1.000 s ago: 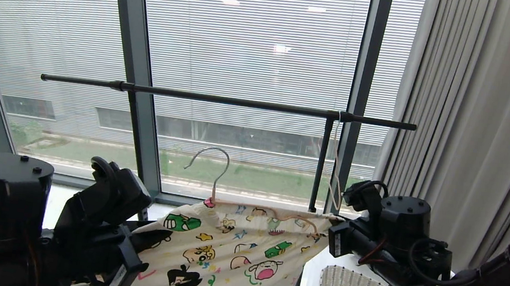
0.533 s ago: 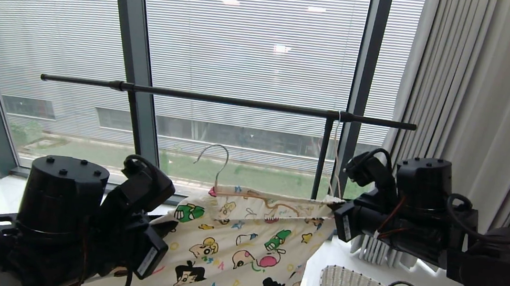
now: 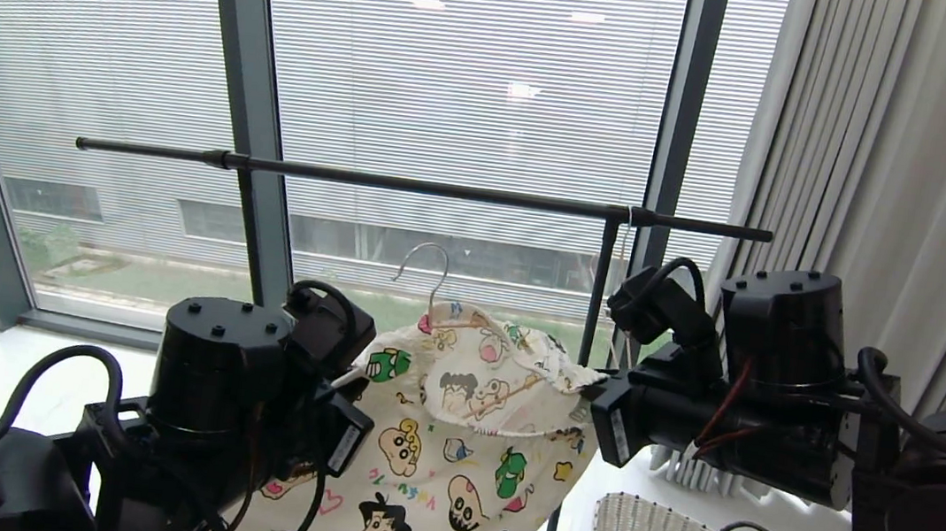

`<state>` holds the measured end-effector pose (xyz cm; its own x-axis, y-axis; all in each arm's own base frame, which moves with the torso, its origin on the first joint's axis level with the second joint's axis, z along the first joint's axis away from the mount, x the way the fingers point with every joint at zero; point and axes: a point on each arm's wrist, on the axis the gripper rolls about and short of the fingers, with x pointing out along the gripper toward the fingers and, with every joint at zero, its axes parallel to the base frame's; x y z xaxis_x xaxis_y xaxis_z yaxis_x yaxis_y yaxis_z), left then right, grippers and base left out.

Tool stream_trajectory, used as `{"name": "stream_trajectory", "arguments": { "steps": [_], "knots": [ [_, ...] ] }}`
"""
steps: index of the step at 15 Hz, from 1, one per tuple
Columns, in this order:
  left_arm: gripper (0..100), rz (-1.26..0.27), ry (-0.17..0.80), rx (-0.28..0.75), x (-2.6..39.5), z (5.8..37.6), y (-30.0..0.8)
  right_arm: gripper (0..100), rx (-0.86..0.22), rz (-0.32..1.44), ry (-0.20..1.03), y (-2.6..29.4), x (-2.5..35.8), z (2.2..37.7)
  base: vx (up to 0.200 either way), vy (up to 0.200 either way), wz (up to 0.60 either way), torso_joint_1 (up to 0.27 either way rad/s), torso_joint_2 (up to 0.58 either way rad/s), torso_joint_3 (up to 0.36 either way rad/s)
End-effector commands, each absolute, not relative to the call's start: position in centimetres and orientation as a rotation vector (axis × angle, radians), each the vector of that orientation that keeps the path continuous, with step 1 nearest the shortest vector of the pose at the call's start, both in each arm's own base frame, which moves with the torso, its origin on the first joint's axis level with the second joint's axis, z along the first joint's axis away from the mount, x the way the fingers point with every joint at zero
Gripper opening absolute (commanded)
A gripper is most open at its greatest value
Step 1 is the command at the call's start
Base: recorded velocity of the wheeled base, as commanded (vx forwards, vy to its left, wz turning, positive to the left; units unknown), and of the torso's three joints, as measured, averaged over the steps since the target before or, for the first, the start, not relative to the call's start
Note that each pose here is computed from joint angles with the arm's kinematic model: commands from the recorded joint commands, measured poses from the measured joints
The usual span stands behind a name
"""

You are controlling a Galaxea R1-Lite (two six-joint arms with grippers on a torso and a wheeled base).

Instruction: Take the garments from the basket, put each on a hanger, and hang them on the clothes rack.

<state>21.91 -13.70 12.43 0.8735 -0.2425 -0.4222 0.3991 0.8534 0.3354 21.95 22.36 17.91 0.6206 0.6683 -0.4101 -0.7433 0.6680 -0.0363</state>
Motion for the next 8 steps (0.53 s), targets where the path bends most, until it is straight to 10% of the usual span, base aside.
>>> {"name": "stream_trajectory", "arguments": {
  "steps": [1,8],
  "knots": [
    [0,-0.355,0.379,0.431,22.3,12.0,-14.1,100,-0.211,0.84,0.39,22.6,21.1,18.2,0.0,0.0,0.0,0.0,0.0,0.0],
    [0,-0.538,0.305,0.385,21.8,12.8,-15.0,100,-0.244,0.917,0.466,19.2,19.8,19.8,0.0,0.0,0.0,0.0,0.0,0.0]
  ]
}}
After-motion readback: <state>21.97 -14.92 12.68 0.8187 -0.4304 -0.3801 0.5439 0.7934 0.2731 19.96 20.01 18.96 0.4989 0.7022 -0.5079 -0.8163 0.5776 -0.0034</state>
